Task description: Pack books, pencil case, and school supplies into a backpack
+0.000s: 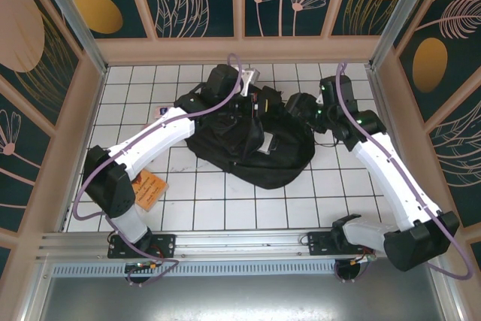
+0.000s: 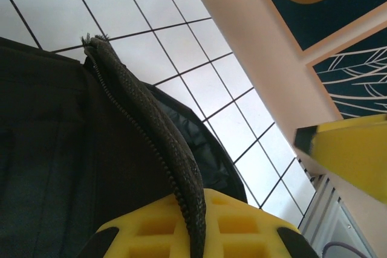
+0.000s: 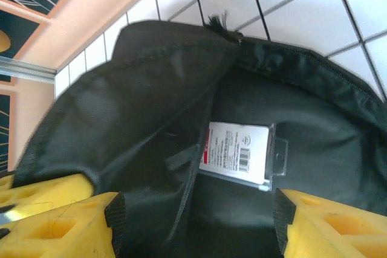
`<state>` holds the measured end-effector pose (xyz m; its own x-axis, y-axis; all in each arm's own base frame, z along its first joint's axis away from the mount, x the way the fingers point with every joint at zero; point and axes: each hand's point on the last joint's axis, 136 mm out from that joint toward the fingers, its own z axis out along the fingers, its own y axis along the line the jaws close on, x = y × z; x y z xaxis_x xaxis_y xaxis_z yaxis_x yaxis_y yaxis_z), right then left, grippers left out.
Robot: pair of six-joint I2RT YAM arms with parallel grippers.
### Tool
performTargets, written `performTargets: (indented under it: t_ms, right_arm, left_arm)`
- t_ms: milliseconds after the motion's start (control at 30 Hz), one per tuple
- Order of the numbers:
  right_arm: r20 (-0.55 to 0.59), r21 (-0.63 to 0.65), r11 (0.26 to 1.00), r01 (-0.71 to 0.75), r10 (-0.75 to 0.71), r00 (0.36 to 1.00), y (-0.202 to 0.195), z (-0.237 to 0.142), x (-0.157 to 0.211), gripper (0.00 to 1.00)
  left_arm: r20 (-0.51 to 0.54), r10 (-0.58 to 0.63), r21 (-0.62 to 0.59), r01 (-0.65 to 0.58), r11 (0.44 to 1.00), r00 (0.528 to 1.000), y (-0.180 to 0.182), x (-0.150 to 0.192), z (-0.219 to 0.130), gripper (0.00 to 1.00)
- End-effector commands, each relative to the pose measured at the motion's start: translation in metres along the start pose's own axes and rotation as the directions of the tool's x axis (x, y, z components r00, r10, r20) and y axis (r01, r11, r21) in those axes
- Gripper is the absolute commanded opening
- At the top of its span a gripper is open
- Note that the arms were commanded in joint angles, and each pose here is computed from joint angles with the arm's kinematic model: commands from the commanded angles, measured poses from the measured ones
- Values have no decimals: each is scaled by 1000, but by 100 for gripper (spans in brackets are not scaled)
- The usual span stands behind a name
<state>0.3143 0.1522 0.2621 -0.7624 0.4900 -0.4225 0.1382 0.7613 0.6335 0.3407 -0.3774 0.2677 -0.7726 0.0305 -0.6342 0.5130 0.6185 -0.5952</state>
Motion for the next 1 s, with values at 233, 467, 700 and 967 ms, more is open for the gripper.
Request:
performTargets:
  t_ms: [233,467,700,967]
  right_arm:
    - [-250,-246,851,-465,407,878,5,30,25,66]
    - [-254,-311,797,-517,455,853,16,23,18,70]
    - [-222,-371,764,-528,479,849,18,7,16,70]
    - [-193,-250,911,-326,283,939,7,19,42,70]
  left_arm:
    - [-23,-6,122,9,992,1000,-20,7,-8,30]
    - [-12,6,201,-3,980,1000,-41,4,-26,48]
    - [38,5,151,-11,988,999,-41,-2,-48,54]
    - [107,-22,-16,24,1000,994,-9,-12,-69,54]
